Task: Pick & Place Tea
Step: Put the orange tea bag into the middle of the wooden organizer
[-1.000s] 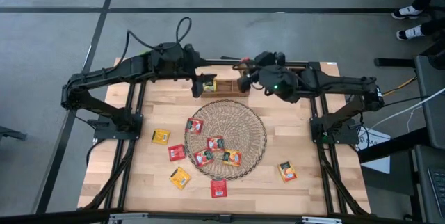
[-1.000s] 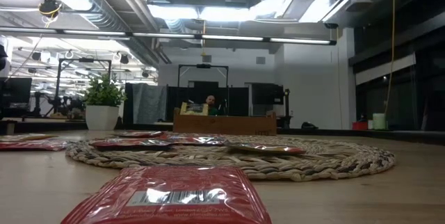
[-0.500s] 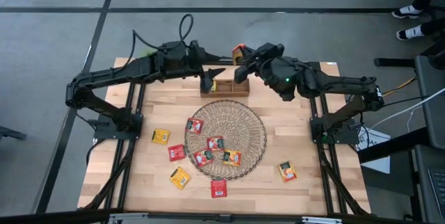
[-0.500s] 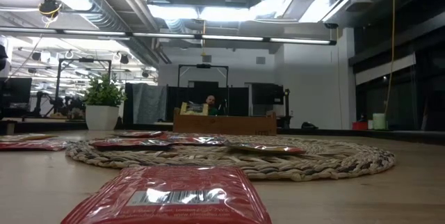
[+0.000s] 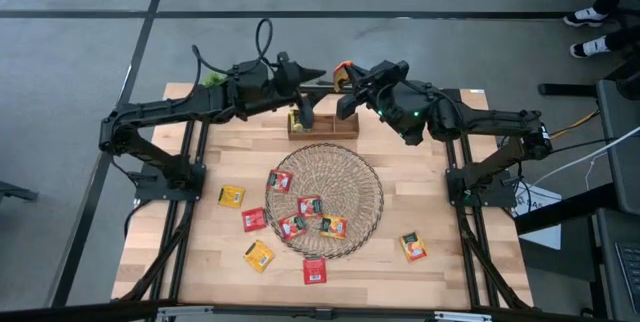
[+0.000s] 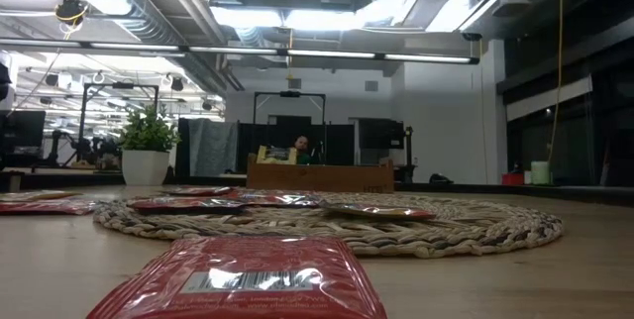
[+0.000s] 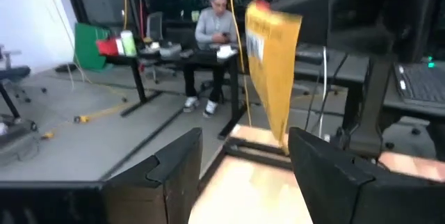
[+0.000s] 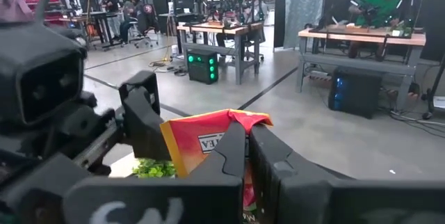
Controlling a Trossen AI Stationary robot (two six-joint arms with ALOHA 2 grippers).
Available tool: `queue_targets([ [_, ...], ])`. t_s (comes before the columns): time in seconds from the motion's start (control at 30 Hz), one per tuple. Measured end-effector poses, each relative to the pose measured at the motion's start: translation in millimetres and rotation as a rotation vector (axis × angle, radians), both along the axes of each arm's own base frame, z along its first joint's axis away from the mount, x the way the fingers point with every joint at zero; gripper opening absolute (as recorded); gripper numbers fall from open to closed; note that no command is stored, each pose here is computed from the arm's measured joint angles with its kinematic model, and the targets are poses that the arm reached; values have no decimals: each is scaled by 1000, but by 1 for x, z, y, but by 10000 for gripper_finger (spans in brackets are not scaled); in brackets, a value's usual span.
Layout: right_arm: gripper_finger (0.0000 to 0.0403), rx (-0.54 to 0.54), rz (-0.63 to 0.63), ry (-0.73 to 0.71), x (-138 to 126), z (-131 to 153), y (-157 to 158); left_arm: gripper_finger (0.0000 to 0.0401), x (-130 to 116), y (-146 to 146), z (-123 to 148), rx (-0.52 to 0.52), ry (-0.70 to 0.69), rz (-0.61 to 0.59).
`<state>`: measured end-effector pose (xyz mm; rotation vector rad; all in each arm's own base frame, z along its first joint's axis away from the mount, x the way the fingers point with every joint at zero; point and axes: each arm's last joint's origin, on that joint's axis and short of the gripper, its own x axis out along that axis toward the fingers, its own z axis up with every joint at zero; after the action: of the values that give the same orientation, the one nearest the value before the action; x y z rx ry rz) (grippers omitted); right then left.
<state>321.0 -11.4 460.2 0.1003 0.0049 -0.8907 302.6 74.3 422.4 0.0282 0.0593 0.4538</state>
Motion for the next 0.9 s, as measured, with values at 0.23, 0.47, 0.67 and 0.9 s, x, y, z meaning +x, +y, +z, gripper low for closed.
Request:
queue_targets([
  [0.23, 8, -18, 2, 23, 0, 0, 0, 210, 0, -1, 1, -4, -14, -17],
  [0.47, 8, -51, 17, 70, 0, -1, 0, 210, 0, -1, 3, -10, -34, -21],
  [0.67, 8, -102, 71, 176, 1, -5, 1, 210, 0, -1, 5, -4, -59, -22],
  [0.9, 8, -149, 81, 271, 1, -8, 1, 210, 0, -1, 5, -3, -59, -22],
])
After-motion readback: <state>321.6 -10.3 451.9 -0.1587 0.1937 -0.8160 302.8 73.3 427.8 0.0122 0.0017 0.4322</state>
